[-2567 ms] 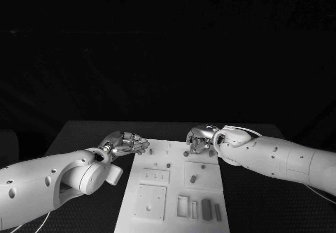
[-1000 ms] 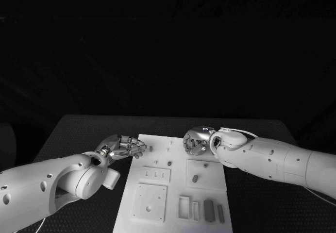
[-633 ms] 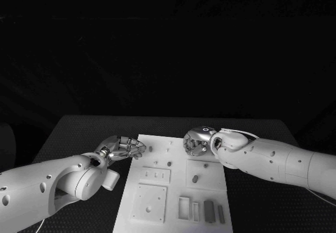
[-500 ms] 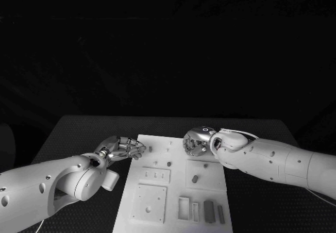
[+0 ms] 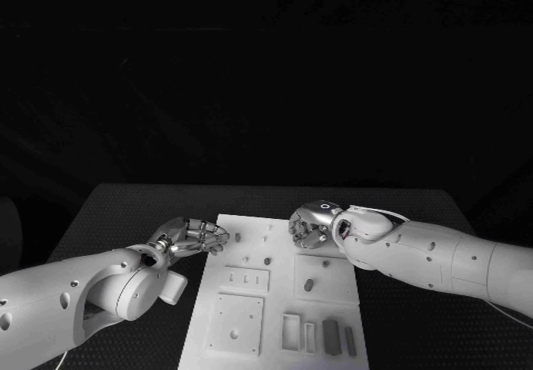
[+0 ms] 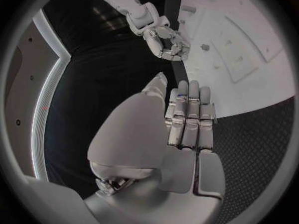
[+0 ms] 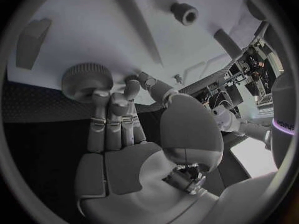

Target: Assemble the parts on the task board

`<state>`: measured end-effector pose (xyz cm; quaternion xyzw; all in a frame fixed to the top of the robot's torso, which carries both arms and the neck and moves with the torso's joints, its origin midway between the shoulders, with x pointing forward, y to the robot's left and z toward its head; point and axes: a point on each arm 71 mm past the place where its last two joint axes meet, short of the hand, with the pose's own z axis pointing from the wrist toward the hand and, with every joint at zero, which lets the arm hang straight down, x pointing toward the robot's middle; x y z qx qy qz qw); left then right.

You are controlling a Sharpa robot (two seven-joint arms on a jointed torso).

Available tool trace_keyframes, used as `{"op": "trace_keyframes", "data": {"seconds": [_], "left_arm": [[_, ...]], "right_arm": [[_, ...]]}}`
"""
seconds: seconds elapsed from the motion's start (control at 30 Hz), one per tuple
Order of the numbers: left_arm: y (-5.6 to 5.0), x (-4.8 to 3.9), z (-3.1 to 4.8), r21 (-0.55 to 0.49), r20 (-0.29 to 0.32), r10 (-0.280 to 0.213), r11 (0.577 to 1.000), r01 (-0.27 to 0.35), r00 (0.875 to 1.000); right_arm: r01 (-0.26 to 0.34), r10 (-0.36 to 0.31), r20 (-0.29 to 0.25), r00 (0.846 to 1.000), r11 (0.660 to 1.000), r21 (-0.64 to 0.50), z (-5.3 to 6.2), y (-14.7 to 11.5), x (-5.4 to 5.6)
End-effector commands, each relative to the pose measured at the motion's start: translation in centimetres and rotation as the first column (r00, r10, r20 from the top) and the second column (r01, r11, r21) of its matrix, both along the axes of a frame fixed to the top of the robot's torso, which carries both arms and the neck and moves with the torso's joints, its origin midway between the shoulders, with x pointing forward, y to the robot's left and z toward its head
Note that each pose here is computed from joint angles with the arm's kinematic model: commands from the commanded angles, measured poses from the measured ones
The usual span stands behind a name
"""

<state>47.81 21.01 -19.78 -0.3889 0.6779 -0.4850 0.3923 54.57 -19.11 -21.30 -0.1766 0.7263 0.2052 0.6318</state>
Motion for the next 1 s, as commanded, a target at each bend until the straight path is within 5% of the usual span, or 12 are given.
{"op": "trace_keyframes", "data": {"seconds": [0.03,1.0], "left_arm": [[-0.22,-0.04,0.09,-0.004,0.002,-0.019,1.0,0.019,1.0],[0.06,0.08,0.04,-0.001,0.001,-0.013,1.0,0.013,1.0]], "right_arm": [[0.025,-0.029,-0.058,0.998,0.998,-0.06,-1.68,-0.6,-0.37],[0.027,-0.031,-0.061,0.998,0.997,-0.073,-1.89,-1.24,-0.78]]}}
